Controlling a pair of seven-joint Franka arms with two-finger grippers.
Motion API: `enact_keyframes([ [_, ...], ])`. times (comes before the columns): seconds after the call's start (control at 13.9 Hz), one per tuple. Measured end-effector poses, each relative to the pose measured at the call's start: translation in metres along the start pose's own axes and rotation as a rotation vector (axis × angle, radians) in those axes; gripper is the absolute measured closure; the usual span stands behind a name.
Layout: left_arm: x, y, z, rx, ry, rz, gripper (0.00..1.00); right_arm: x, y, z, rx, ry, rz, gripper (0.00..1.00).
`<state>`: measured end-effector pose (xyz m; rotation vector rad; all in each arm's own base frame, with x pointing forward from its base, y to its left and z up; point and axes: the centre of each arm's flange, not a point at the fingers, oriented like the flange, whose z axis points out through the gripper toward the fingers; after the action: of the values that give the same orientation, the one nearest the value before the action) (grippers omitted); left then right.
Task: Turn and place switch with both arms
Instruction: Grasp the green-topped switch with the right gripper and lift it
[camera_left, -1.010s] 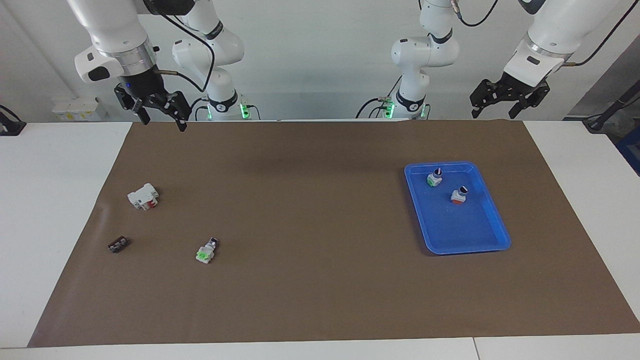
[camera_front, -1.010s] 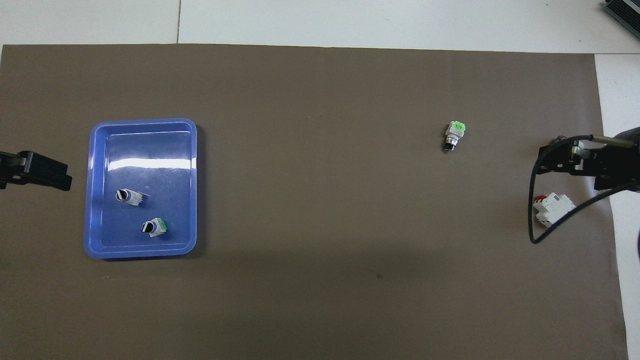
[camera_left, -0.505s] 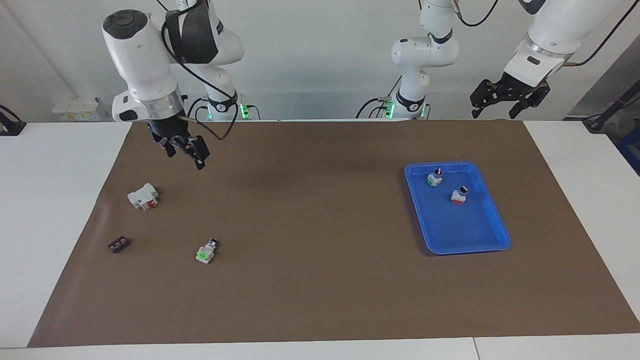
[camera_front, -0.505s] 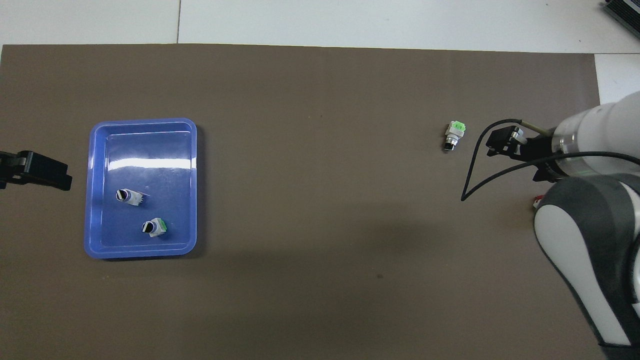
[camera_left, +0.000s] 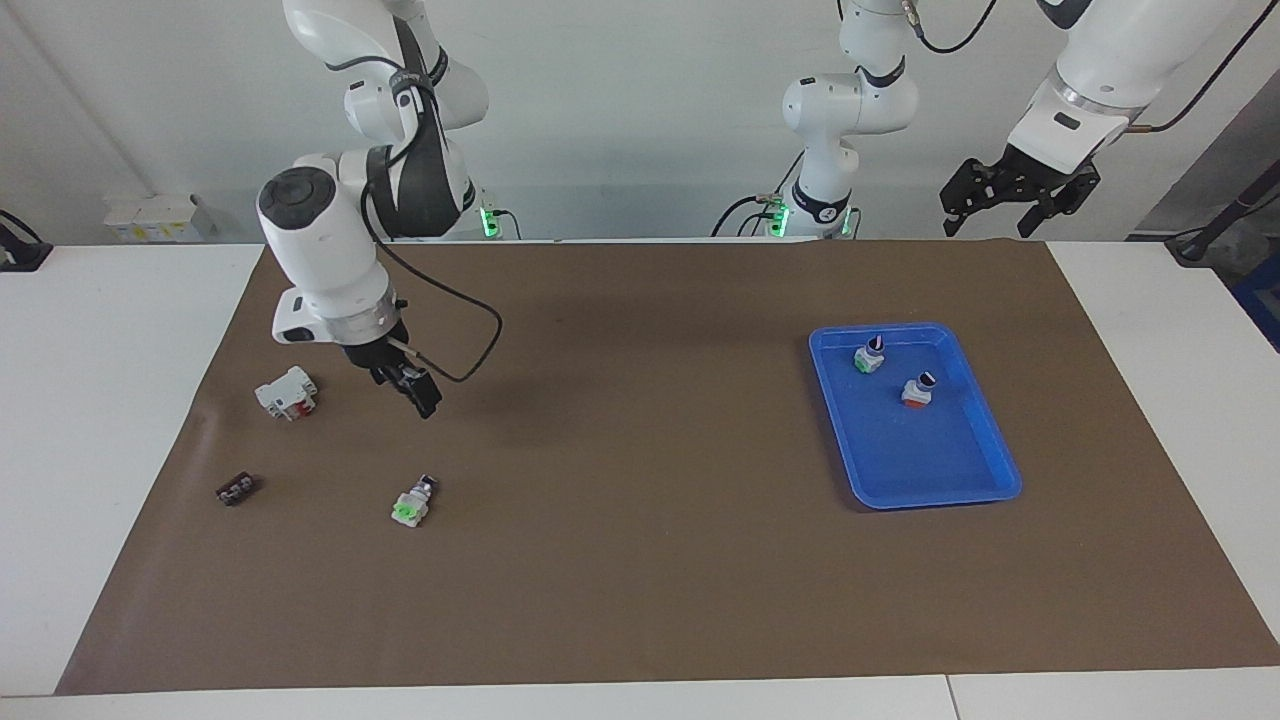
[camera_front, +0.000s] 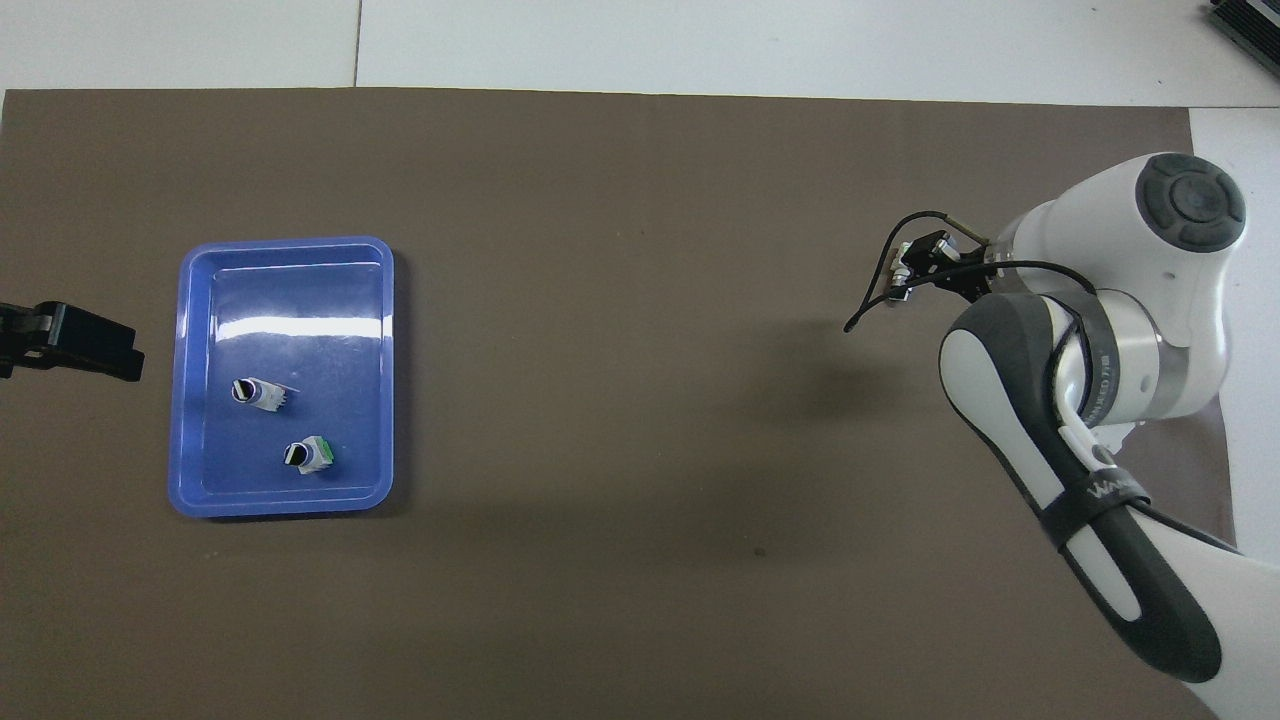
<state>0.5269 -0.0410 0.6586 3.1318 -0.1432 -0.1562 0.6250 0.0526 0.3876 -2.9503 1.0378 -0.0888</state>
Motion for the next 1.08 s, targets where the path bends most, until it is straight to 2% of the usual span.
enact_keyframes([
  [0.22, 0.000, 0.000, 0.000, 0.000, 0.000, 0.000, 0.00, 0.024, -0.006, 0.027, -0.004, 0.018, -0.051, 0.00],
  [0.58, 0.000, 0.000, 0.000, 0.000, 0.000, 0.000, 0.00, 0.034, -0.015, 0.084, -0.011, 0.036, -0.066, 0.00],
  [0.79, 0.000, 0.000, 0.000, 0.000, 0.000, 0.000, 0.00, 0.042, -0.010, 0.095, -0.014, 0.039, -0.052, 0.04],
  [0.87, 0.000, 0.000, 0.000, 0.000, 0.000, 0.000, 0.00, 0.044, -0.008, 0.095, -0.013, 0.040, -0.049, 0.12],
  [1.01, 0.000, 0.000, 0.000, 0.000, 0.000, 0.000, 0.00, 0.045, -0.007, 0.098, -0.005, 0.037, -0.038, 0.40],
  [1.08, 0.000, 0.000, 0.000, 0.000, 0.000, 0.000, 0.00, 0.045, -0.007, 0.100, 0.004, 0.030, -0.027, 0.50],
])
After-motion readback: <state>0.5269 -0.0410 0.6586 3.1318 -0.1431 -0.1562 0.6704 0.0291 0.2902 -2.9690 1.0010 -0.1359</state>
